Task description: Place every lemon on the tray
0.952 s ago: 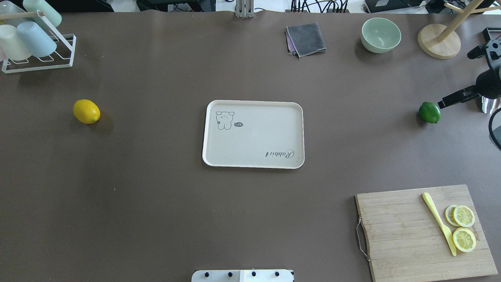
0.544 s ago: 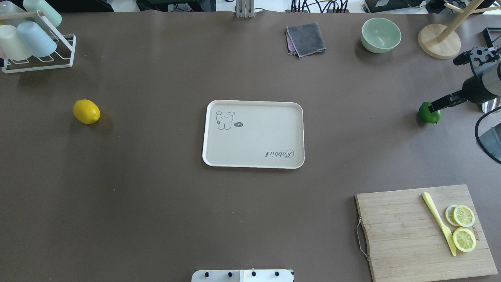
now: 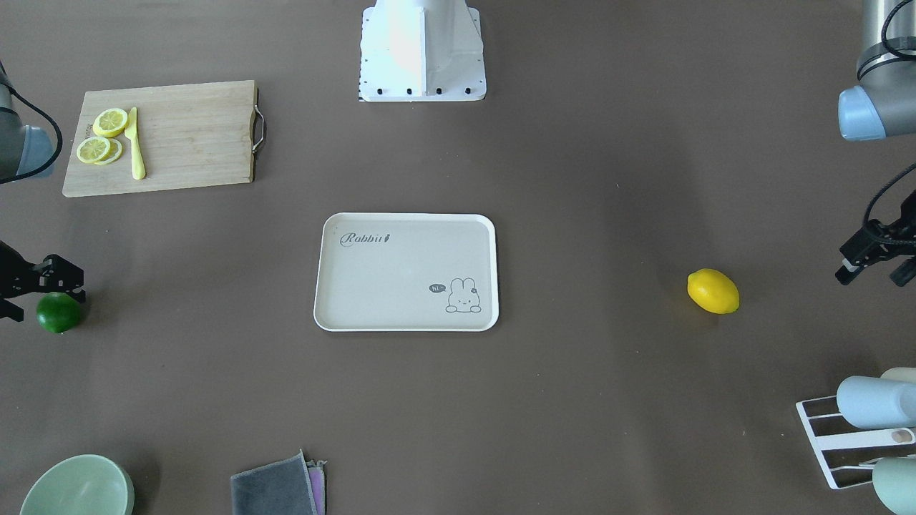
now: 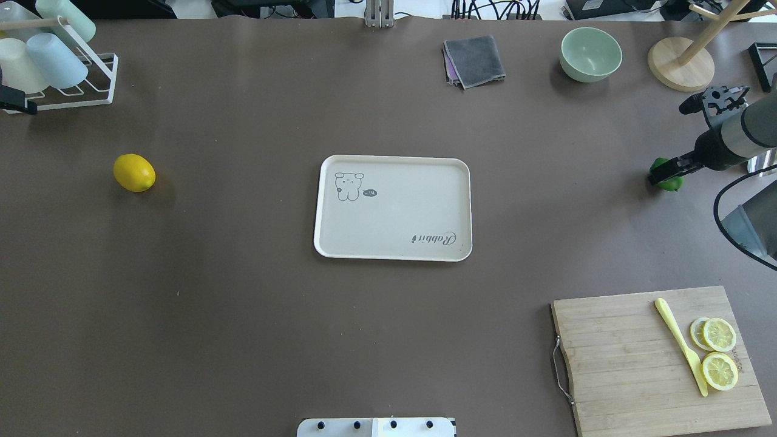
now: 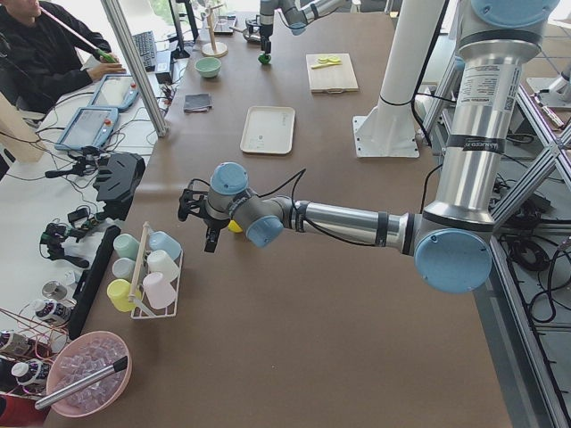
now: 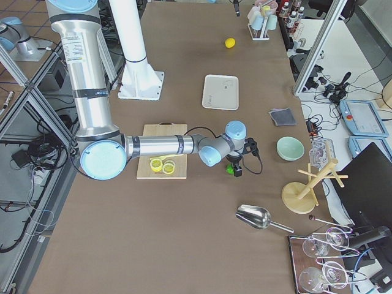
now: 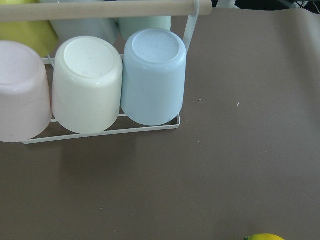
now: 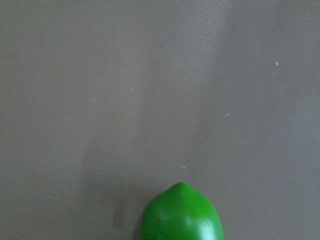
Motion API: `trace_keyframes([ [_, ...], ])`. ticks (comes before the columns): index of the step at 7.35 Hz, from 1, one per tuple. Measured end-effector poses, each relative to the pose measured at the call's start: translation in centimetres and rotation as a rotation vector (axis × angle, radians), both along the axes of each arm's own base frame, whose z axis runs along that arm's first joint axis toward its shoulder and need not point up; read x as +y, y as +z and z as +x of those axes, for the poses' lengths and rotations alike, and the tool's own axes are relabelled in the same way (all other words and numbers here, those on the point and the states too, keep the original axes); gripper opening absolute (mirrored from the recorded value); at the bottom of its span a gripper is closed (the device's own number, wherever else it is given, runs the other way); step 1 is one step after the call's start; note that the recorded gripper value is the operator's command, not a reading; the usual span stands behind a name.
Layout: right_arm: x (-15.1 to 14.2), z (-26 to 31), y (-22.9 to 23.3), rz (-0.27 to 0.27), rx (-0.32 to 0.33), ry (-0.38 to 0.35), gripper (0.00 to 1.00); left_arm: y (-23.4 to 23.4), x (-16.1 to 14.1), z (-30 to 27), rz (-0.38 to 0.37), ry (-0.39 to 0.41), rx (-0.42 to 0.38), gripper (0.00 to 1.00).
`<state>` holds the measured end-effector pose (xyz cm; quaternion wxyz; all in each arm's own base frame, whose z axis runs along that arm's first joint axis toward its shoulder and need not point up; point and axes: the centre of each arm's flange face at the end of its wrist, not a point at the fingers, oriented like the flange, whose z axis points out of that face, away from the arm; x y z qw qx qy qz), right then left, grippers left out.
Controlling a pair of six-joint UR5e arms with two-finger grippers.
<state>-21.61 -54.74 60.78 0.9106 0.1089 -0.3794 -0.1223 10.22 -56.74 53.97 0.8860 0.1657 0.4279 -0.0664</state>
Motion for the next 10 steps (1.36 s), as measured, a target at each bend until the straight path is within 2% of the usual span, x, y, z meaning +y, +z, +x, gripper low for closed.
trace_keyframes([
  [1, 0.1, -0.7, -0.1, 0.001, 0.001, -0.012, 0.35, 0.0, 0.1, 0.4, 0.0, 0.007, 0.0, 0.98],
  [3, -0.3, -1.8, -1.0, 0.007, -0.004, -0.023, 0.0, -0.2, 0.2, 2.2, 0.003, 0.037, 0.001, 0.98],
  [5, -0.9, -1.8, -1.8, 0.012, -0.015, -0.02, 0.0, -0.4, 0.1, 3.2, 0.006, 0.054, 0.002, 0.98],
  [8, -3.5, 0.8, -6.0, -0.033, -0.081, 0.0, 0.0, -0.4, -0.5, 4.6, 0.01, 0.071, -0.003, 0.98],
  [10, -3.9, 1.3, -9.1, -0.046, -0.101, 0.019, 0.0, -0.4, -0.3, 7.2, 0.027, 0.09, -0.021, 0.98],
])
